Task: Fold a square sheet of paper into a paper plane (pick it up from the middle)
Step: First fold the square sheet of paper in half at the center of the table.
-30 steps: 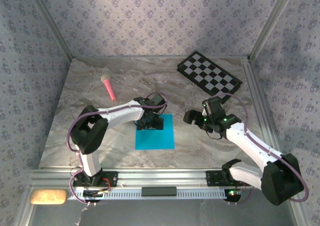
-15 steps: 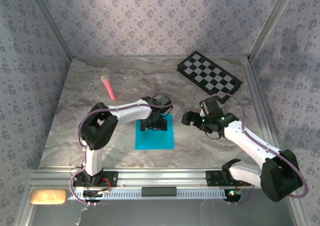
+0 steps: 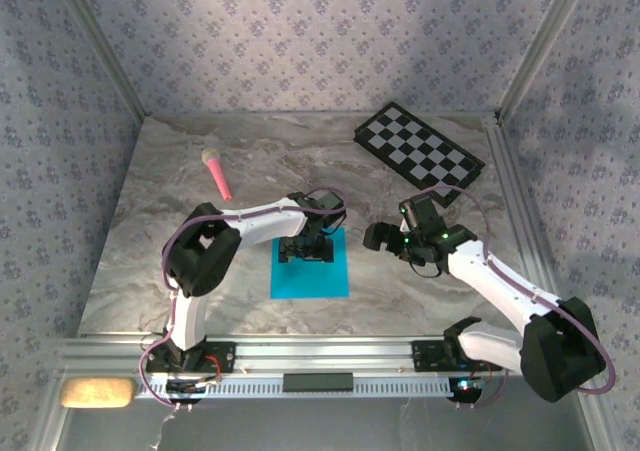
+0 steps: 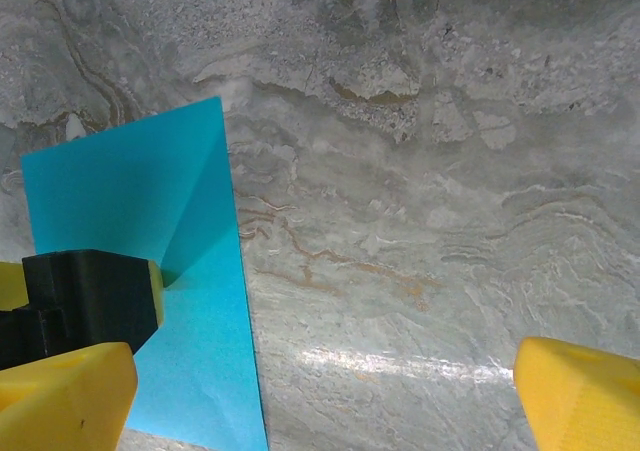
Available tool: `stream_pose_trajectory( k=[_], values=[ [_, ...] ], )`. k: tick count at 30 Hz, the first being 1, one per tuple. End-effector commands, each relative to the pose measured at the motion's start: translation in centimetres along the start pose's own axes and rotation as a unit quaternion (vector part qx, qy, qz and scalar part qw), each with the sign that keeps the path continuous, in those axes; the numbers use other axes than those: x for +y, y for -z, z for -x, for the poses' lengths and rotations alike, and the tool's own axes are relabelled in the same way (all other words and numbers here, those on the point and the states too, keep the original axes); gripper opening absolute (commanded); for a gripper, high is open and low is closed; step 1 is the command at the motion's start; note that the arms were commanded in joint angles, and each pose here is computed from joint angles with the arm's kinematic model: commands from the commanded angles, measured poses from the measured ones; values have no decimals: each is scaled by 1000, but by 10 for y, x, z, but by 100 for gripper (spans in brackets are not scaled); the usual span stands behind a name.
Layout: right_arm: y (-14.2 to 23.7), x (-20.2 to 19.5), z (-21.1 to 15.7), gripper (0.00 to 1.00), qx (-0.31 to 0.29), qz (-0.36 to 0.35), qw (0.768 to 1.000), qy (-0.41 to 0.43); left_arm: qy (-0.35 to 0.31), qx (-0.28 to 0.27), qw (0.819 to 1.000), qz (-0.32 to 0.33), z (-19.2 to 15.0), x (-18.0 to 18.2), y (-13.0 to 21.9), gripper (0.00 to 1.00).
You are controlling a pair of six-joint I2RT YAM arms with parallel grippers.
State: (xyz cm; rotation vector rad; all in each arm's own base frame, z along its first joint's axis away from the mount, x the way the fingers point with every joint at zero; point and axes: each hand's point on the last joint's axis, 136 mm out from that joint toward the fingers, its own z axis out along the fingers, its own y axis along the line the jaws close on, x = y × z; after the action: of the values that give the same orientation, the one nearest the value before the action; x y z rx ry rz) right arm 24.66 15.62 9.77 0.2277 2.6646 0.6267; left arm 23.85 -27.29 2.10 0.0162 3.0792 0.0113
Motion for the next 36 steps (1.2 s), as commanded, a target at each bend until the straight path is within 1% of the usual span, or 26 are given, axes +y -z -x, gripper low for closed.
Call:
stream_pose_trajectory(
  k=[1, 8, 15, 21, 24, 26, 31, 36],
  values=[
    [1, -5, -4, 99, 9, -18, 1000, 10, 3, 6, 1000, 10, -2, 0, -2, 88],
    [2, -7, -5, 99, 7, -22, 1000, 9, 7, -14, 1000, -4, 4, -2, 9, 88],
    [1, -7, -5, 99, 7, -21, 1000, 6, 13, -15, 1000, -12, 3, -3, 10, 88],
    [0, -8, -6, 99, 7, -23, 1000, 5, 17, -33, 999, -20, 6, -2, 19, 88],
    [-1, -10, -6, 99, 8, -28, 1000, 5, 12, -28, 999, -15, 6, -1, 12, 88],
    [-1, -15, -8, 99, 8, -39, 999, 3, 10, -15, 1000, -2, 2, 2, 4, 87],
    [1, -15, -9, 99, 6, -34, 999, 4, 15, 2, 1000, -1, -8, 5, -9, 87],
    [2, -15, -9, 100, 4, -34, 999, 1, 12, 14, 1000, 15, -12, 9, -19, 86]
  ],
)
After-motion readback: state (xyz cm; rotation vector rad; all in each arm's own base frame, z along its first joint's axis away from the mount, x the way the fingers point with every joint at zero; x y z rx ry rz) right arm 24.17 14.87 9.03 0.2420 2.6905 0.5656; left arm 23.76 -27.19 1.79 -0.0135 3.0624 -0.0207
